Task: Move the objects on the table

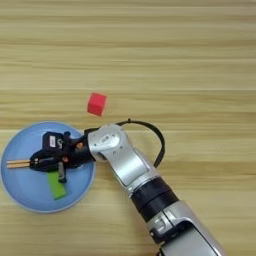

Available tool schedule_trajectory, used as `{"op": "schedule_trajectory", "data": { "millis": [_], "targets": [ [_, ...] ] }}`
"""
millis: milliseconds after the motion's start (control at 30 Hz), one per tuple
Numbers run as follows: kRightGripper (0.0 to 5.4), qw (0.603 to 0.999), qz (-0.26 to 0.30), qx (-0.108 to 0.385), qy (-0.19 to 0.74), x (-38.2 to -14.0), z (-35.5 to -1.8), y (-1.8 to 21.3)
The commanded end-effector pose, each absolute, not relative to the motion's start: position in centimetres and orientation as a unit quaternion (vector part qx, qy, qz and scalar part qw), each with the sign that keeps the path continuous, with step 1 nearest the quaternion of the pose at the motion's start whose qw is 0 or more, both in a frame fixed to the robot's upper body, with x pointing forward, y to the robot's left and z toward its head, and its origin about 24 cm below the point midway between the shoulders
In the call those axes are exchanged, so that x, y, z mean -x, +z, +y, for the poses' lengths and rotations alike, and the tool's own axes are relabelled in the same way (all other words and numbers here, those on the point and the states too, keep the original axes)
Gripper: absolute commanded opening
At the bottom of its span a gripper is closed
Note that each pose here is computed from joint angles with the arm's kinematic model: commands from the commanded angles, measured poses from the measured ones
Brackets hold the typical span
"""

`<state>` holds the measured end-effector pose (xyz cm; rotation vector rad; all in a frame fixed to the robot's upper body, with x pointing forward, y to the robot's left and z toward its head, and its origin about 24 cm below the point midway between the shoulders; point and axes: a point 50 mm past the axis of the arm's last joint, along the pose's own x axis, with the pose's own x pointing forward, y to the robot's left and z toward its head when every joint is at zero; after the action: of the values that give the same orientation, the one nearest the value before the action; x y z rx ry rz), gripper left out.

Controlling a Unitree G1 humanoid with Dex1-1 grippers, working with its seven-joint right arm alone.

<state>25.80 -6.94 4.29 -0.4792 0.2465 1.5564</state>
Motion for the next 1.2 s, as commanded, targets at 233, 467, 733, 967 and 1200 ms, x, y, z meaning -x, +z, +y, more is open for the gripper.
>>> {"op": "schedule_trajectory", "data": {
  "millis": [233, 467, 733, 967, 1200],
  "targets": [
    [0.79, 0.709, 0.028, 0.214, 0.672, -27.7, -6.7, 8.9],
    [0.77, 0.734, -0.003, 0.189, 0.653, -28.8, -7.5, 11.5],
    [0.77, 0.766, -0.031, 0.167, 0.620, -30.3, -9.2, 14.1],
    [0.77, 0.799, -0.050, 0.164, 0.576, -31.9, -11.5, 16.1],
    [0.77, 0.828, -0.030, 0.179, 0.530, -33.2, -13.8, 15.4]
  ]
}}
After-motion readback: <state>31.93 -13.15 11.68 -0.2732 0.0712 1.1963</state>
